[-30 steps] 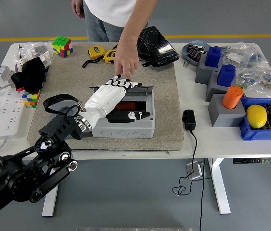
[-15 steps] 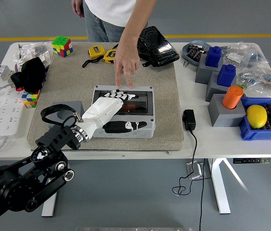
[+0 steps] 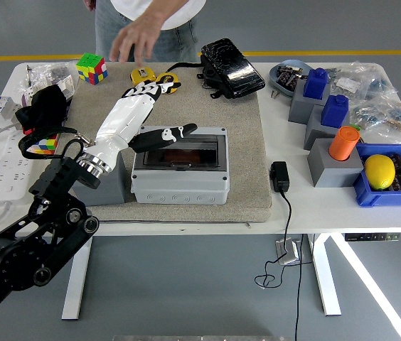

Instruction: Fetch the battery,place it into the box,close the lid of the box

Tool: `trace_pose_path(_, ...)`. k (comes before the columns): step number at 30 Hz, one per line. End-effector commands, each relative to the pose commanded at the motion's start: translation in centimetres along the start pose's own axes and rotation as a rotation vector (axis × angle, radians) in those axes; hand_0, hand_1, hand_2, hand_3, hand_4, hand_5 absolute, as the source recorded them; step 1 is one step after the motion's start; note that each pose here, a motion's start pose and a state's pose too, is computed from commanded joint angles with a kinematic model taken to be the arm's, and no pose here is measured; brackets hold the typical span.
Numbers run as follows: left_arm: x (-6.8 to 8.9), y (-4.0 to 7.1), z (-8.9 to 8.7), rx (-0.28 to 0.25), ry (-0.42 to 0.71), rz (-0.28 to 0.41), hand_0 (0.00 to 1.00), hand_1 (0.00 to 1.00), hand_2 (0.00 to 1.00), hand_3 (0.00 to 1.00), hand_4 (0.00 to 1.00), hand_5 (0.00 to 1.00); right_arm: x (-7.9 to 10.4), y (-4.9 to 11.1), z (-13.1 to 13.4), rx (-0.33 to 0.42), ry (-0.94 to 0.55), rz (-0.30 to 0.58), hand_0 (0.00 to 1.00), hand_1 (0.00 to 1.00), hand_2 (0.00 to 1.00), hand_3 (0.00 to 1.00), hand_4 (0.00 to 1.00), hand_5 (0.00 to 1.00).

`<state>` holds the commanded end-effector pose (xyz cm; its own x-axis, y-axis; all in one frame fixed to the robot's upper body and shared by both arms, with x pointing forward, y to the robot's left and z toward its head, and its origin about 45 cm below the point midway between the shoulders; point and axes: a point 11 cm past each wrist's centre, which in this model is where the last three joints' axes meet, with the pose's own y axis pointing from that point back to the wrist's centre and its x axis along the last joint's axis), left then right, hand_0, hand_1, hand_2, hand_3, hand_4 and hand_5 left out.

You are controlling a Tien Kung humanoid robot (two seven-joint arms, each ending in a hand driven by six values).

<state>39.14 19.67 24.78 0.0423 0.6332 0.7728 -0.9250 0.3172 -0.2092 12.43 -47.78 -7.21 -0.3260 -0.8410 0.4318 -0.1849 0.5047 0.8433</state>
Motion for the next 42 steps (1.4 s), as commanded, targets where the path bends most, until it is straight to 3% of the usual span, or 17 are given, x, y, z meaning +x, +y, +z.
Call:
trace_pose_path(4,2.2,0.2,-1.3,0.02,0.174,0.088,0.962,0.963,0.929,0.909,0.998,0.998,-0.1,0.0,-0.2,0.004,-0.002,-0.002,0.846,0.821,0.781,0.809,0.998,0.998)
trace_pose_path(13,7.2,2.3,-5.7,0.085,0.504,0.291,0.975,0.979,0.959,0.92,0.998,0.998,-0.1,0.0,-0.2,0.003,0.001,-0.003,0.846,0.82,0.781,0.809,0.998,0.998)
trace_pose_path(20,9.8,4.0,-7.9,0.086,0.678,0.364,0.972,0.982,0.964,0.921,0.998,0.998,-0.1,0.0,-0.3,0.007,0.013,-0.004,0.846,0.82,0.781,0.809,0.998,0.998)
trace_pose_path(24,10.0,4.9,-9.2,0.113,0.754,0.35,0.956,0.972,0.94,0.915,0.998,0.998,0.1,0.0,-0.4,0.008,0.02,0.0,0.846,0.82,0.781,0.809,0.998,0.998)
trace_pose_path(32,9.3,6.5,-11.2,0.207,0.779,0.3,0.937,0.964,0.93,0.913,0.998,0.998,0.2,0.0,-0.5,0.011,0.028,0.003,0.846,0.82,0.781,0.809,0.998,0.998)
trace_pose_path(42,9.2,7.8,-12.3,0.252,0.792,0.321,0.925,0.955,0.925,0.912,0.998,0.998,0.1,0.0,0.3,0.0,0.038,-0.002,0.846,0.821,0.781,0.809,0.998,0.998)
